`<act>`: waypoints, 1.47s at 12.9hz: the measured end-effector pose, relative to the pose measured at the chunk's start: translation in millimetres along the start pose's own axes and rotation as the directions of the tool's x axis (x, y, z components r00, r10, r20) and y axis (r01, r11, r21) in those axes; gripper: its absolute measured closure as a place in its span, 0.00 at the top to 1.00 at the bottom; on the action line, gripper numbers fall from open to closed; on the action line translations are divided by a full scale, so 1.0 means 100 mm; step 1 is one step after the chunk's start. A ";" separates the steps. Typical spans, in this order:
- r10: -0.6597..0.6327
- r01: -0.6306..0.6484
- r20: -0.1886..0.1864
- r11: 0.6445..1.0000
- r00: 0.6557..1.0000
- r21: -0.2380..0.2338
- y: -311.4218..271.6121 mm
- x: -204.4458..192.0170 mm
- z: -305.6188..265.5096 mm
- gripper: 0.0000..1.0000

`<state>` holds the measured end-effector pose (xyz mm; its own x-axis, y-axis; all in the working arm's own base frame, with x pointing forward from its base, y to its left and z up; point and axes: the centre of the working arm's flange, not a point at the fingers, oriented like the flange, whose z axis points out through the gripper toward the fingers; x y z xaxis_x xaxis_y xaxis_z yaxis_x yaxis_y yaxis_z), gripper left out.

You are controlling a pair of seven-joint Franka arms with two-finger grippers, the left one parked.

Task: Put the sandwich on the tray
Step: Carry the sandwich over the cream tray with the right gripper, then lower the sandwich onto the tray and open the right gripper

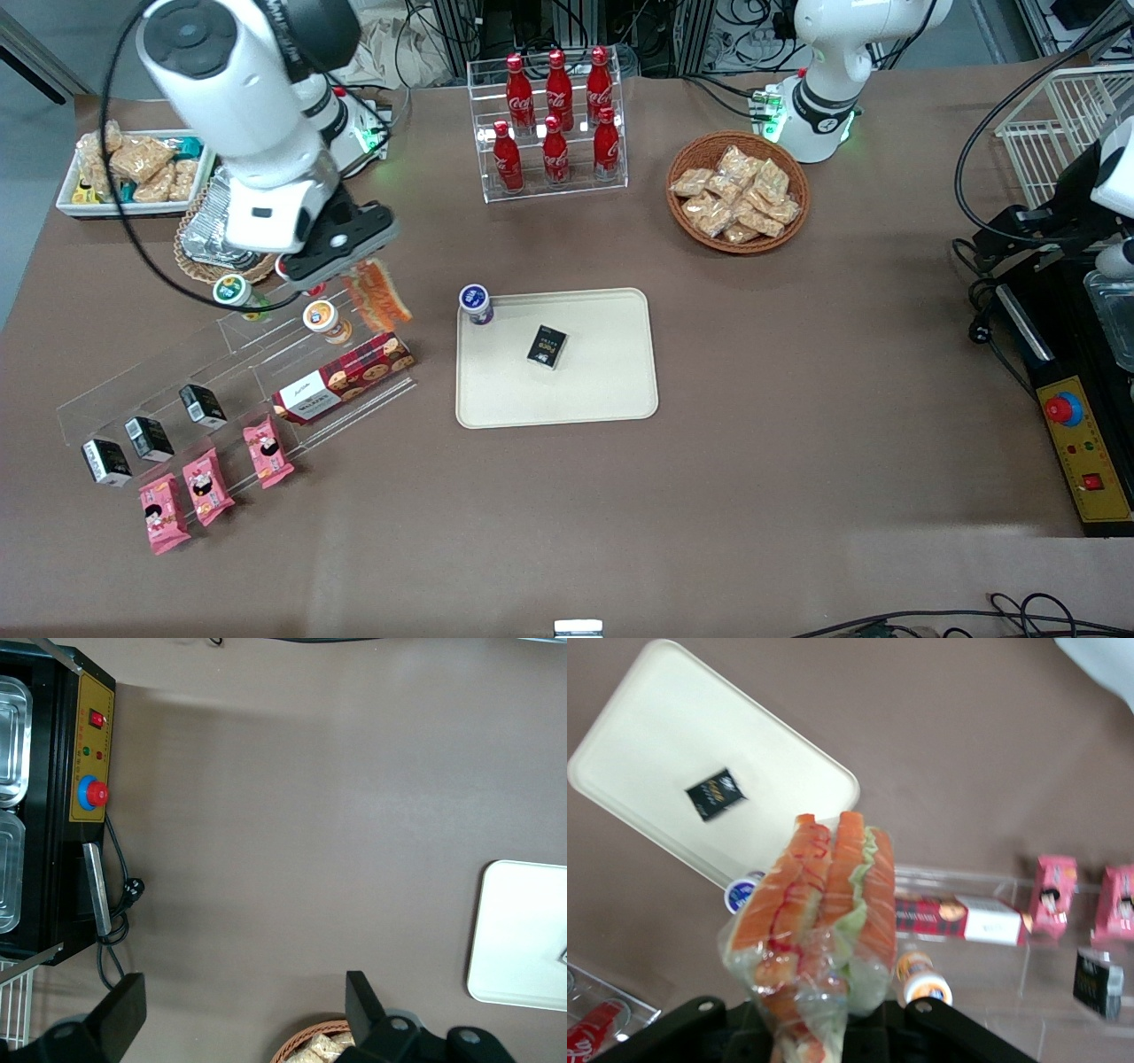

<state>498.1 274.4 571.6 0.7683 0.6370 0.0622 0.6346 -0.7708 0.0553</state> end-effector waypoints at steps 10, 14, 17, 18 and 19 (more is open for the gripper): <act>-0.607 0.606 -0.059 0.795 0.792 -0.041 -0.35 0.71 1.19 0.19; -0.723 0.723 -0.085 0.690 0.685 -0.033 -0.41 0.90 1.79 0.19; -0.790 0.790 -0.084 0.612 0.608 -0.035 -0.57 0.98 2.18 0.19; -0.808 0.809 -0.077 0.587 0.584 -0.025 -0.65 1.00 2.33 0.19; -0.827 0.828 -0.073 0.560 0.557 -0.019 -0.73 1.02 2.49 0.19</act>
<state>551.0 394.7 326.2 -0.1026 0.9928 0.0616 0.9902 0.0961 0.1013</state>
